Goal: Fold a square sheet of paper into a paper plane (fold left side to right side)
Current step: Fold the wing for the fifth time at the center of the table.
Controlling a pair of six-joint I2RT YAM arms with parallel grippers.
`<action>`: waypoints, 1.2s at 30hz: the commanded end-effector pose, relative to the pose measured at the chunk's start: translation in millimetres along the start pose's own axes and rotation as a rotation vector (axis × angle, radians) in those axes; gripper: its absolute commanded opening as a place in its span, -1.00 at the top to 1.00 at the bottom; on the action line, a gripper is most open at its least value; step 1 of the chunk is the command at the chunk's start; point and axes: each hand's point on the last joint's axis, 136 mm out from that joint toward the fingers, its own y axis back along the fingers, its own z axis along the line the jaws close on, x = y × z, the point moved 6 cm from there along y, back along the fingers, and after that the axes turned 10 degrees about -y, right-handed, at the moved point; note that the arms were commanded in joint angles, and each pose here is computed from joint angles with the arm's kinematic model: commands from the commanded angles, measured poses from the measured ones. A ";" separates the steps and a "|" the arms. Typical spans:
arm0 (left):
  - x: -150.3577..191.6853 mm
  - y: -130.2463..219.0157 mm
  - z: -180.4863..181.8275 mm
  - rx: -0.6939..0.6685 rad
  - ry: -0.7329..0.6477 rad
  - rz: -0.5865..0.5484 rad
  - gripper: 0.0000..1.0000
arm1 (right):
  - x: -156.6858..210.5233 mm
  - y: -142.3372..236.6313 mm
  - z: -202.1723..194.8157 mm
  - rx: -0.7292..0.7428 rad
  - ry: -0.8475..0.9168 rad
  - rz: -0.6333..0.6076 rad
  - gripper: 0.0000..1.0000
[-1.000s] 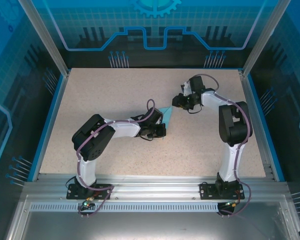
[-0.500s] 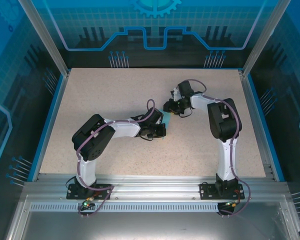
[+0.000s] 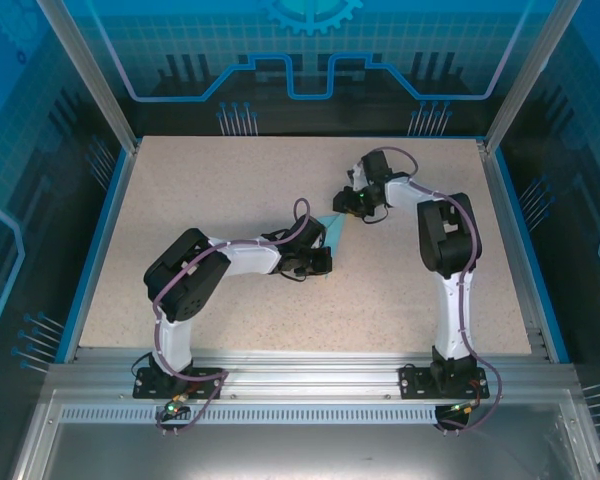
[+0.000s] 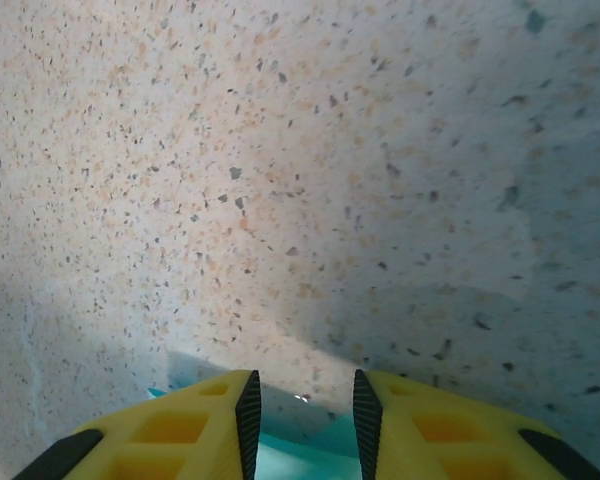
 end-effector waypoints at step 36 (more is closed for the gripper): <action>44.3 18.3 12.6 -0.019 -0.032 0.144 1.00 | 78.3 -18.7 -4.2 0.074 -0.072 0.160 0.38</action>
